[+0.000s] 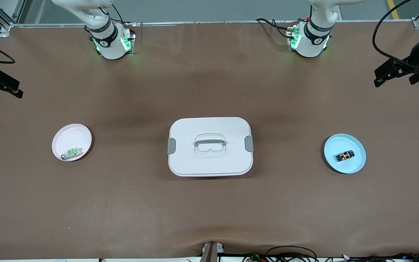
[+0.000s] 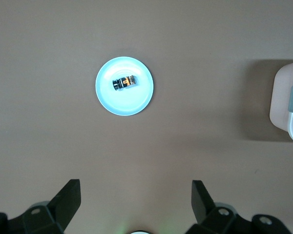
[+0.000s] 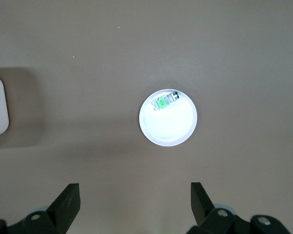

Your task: Transfer orange switch to right arm and place

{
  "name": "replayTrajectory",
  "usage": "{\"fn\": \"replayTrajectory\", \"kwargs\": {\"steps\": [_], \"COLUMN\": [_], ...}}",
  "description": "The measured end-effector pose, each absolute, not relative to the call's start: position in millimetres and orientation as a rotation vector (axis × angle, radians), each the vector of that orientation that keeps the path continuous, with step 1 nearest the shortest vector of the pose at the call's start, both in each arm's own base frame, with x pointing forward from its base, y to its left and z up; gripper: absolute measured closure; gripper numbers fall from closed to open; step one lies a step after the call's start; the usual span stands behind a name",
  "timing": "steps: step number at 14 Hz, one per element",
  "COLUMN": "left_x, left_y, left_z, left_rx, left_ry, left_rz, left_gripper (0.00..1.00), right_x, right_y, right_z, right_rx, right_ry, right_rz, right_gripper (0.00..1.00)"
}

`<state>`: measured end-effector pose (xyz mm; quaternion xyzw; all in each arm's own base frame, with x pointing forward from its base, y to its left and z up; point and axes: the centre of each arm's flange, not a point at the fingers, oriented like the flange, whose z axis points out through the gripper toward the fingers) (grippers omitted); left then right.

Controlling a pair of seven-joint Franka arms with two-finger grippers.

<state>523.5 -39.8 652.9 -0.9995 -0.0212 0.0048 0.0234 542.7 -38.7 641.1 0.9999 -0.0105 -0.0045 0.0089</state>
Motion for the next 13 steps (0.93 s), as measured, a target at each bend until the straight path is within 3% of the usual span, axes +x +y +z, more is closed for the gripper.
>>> {"fn": "replayTrajectory", "kwargs": {"steps": [13], "left_x": [537], "left_y": [-37], "left_z": [648], "left_rx": [-3.099], "left_ry": [-0.072], "left_rz": [0.022], "left_gripper": [0.0], "right_x": [543], "right_y": [-39], "right_z": [641], "right_rx": [3.124], "right_ry": [-0.033], "right_rz": [-0.014], "right_gripper": [0.0]}}
